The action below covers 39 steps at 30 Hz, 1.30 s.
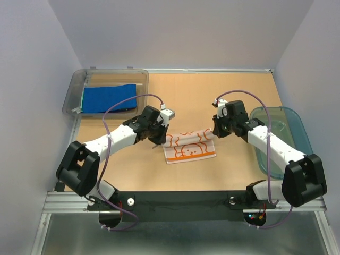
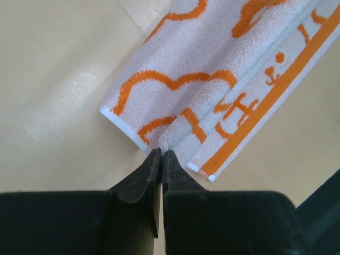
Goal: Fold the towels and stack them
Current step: Fold the towel
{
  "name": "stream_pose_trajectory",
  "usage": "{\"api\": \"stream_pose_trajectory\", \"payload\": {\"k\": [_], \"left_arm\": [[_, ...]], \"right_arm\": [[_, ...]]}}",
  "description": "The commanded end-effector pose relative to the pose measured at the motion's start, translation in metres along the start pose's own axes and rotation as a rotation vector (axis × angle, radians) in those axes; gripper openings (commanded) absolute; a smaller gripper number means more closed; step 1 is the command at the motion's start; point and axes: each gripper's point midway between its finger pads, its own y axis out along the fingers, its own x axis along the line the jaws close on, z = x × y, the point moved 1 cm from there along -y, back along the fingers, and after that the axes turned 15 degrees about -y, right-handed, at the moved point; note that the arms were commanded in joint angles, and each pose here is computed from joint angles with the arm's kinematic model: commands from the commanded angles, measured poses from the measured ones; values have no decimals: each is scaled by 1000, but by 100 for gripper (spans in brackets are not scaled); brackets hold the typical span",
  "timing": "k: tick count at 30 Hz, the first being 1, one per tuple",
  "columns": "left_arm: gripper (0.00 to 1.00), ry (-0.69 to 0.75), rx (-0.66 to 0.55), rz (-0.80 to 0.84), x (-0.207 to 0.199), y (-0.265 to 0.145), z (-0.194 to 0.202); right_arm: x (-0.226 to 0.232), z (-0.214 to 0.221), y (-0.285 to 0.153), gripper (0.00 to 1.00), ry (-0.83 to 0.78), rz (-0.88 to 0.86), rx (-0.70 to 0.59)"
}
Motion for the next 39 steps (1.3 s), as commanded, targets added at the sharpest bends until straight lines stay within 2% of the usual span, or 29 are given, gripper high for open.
{"api": "stream_pose_trajectory", "payload": {"k": [1,13,23,29,35,37,38,39], "left_arm": [[0,-76,-51,-2,-5,-11,-2],[0,-239,-14,64,-23,-9,29],[0,-306,0,60,-21,-4,47],[0,-359,42,52,-18,5,74],[0,-364,33,103,-30,1,78],[4,-365,42,119,-35,0,83],[6,-373,53,131,-37,-2,86],[27,-387,46,150,-41,-6,85]], "right_arm": [[10,8,-5,1,170,-16,-8],[3,24,-2,1,327,82,48],[10,33,5,1,454,81,82],[11,46,11,1,486,98,119],[14,46,6,4,491,87,99],[19,44,4,9,495,60,93],[21,40,1,20,491,42,77],[24,37,-1,25,490,24,62]]}}
